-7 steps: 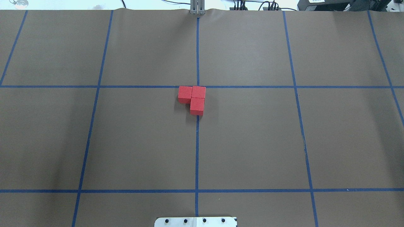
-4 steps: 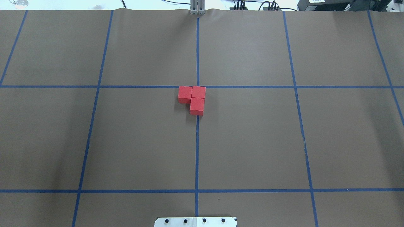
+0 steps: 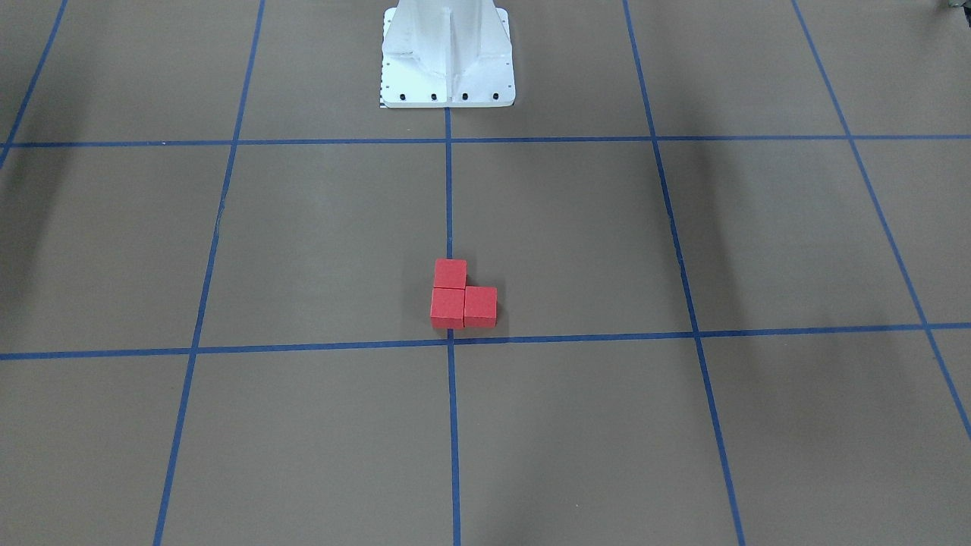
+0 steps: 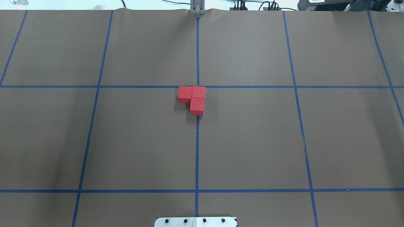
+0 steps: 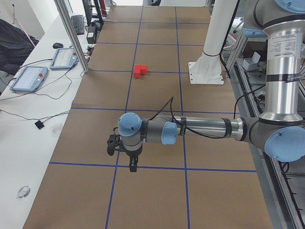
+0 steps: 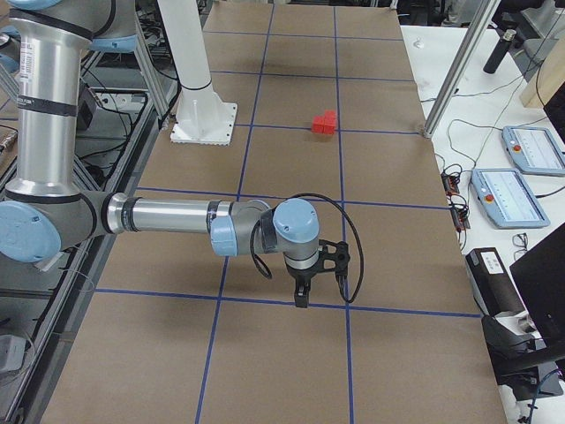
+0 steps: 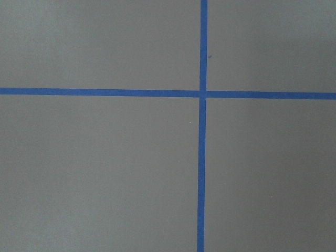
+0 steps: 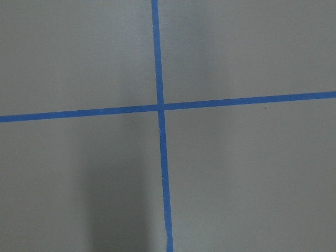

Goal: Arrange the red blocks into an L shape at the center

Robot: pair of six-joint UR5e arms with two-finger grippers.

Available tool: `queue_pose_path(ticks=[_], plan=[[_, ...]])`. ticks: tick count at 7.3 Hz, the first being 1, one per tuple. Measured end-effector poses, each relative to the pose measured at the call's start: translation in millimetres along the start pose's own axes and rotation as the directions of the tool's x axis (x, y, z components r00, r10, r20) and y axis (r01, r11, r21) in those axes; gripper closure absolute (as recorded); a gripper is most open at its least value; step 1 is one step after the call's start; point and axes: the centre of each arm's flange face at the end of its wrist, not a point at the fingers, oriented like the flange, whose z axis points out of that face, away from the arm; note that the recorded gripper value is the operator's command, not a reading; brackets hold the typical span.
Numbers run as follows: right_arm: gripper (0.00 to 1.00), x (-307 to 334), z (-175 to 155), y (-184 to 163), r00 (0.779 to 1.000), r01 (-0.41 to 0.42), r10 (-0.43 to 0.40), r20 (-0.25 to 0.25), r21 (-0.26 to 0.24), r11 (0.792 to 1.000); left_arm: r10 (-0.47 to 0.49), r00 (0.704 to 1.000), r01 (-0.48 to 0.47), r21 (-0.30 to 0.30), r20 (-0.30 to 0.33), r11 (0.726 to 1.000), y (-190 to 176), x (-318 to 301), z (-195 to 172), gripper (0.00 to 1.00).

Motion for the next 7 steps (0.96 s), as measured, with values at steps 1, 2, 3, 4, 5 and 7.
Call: queue_pose_path(ticks=[1, 2, 3, 4, 5, 7], plan=[[0.01, 0.2, 1.7, 0.2, 1.0, 0.0, 0.0, 0.002, -0.004, 1.0, 0.0, 1.0, 0.0, -0.002, 0.002, 1.0, 0.1, -1.3, 1.3, 0.0], [0.01, 0.3, 2.3, 0.2, 1.0, -0.001, 0.001, 0.004, -0.005, 1.0, -0.001, 1.0, 0.001, -0.005, 0.007, 1.0, 1.0, -3.6, 3.2, 0.0], [0.01, 0.0, 2.5, 0.2, 1.0, 0.0, 0.0, 0.005, -0.005, 1.0, -0.001, 1.0, 0.002, -0.007, 0.011, 1.0, 1.7, -5.0, 4.2, 0.0], [0.01, -0.3, 2.3, 0.1, 1.0, 0.002, -0.002, 0.006, -0.004, 1.0, -0.001, 1.0, 0.001, -0.006, 0.013, 1.0, 1.5, -5.4, 4.5, 0.0], [0.01, -0.6, 2.1, 0.0, 1.0, 0.004, -0.004, 0.007, -0.002, 1.0, 0.0, 1.0, 0.0, -0.006, 0.013, 1.0, 0.9, -5.3, 4.4, 0.0], [0.01, -2.1, 0.9, -0.2, 1.0, 0.006, -0.006, 0.01, 0.0, 1.0, 0.001, 1.0, -0.001, -0.004, 0.013, 1.0, -0.5, -4.4, 3.5, 0.0]])
